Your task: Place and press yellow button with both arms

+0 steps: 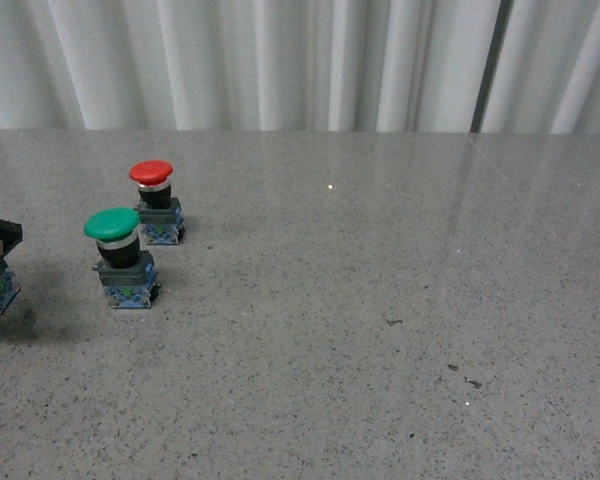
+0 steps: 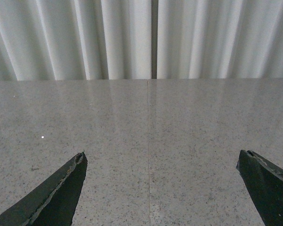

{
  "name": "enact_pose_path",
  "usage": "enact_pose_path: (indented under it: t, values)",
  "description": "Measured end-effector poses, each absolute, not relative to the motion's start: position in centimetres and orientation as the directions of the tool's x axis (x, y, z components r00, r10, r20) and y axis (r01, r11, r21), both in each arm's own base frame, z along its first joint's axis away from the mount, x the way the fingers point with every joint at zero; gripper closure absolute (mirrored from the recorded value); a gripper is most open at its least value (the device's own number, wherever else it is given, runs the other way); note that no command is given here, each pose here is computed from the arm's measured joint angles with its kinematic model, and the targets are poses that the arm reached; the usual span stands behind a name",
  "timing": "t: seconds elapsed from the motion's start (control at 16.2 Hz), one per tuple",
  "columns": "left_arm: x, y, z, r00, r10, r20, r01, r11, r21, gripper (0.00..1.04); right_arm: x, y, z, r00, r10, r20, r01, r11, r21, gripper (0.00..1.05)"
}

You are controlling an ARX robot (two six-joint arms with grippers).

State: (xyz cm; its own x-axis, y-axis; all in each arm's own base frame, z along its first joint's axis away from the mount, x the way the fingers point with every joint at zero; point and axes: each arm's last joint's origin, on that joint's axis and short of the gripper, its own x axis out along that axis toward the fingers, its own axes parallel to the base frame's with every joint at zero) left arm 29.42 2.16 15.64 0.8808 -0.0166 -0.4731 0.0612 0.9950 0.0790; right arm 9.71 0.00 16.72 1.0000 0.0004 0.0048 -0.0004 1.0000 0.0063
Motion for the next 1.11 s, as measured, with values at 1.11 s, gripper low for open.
enact_pose_path:
  t: [1.11]
  values:
    - [30.3,-20.6,21.8,0.876,-0.32,-0.362,0.314,0.946,-0.076,0.69,9.7,0.0,16.7,1.0,0.0,0.005,0.0,1.0,0.006,0.07]
